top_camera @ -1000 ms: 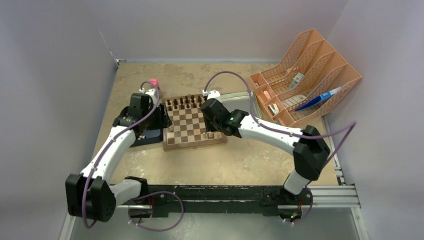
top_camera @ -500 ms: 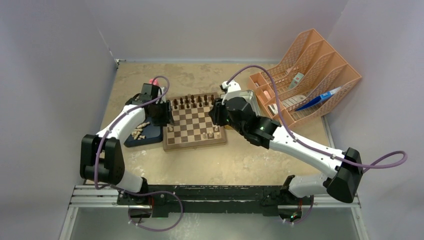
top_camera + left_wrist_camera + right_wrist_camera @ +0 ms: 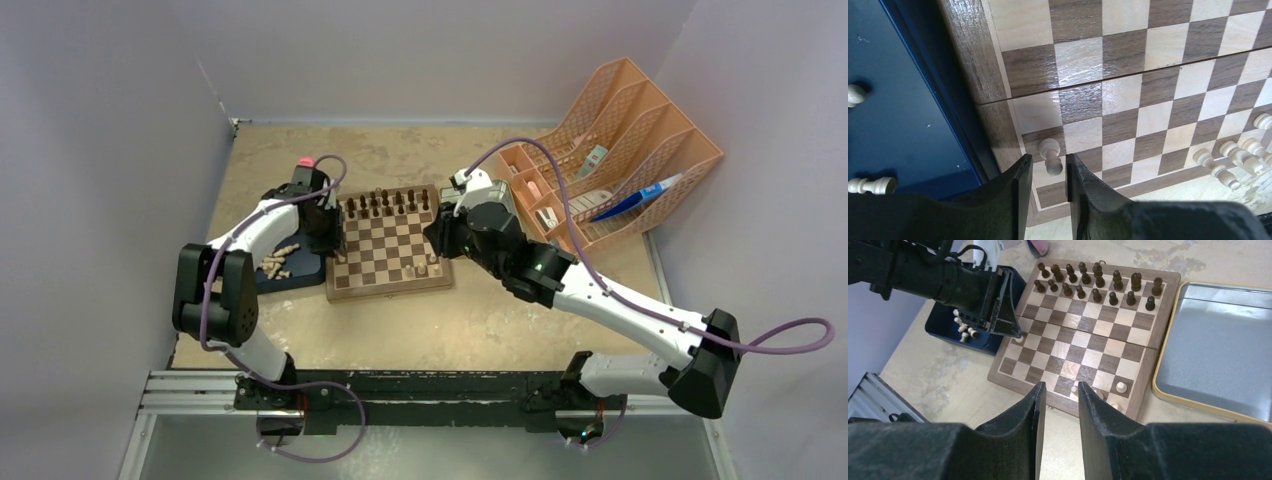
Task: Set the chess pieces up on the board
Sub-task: Move the chess piece to the chessboard.
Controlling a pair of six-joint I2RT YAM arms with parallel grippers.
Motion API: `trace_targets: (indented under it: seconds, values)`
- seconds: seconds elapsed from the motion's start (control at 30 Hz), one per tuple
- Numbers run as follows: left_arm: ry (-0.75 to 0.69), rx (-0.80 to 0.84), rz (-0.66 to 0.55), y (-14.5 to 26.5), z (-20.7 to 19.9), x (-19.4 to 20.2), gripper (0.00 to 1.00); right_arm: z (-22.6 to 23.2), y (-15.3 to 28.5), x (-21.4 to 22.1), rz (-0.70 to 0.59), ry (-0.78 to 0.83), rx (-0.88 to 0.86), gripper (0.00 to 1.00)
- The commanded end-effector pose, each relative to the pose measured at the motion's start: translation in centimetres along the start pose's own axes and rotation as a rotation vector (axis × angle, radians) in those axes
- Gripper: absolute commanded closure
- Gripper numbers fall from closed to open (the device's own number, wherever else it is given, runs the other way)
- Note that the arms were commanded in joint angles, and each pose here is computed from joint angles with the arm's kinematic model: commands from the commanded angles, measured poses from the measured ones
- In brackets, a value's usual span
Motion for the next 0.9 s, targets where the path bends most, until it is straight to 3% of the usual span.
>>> trace_targets:
  seconds: [0.0,0.5,0.87]
  values:
    - [-0.039,-0.017,-0.048,0.8,-0.1,-1.8,0.71,1.0,0.4,-1.2,-0.057,-0.005,-0.065,0.68]
    - [-0.121,-0.116,0.058,-0.1,-1.4,0.1,0.87,1.0,0.0,-1.1,-0.057,-0.011,-0.051,0.70]
    - [-0.126,-0.130,0.081,0.3,-2.0,1.2,0.90,0.8,0.1,-0.9,-0.054,-0.016,-0.044,0.70]
Point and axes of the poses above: each gripper's point midway between its finger pads, its own y axis back along the fingers, its own z axis along the line the jaws close on, x = y × z, the point moved 7 cm from there along y, back along the fingers, and after that the axes turned 5 degrees about -y, right-handed, at the moved point
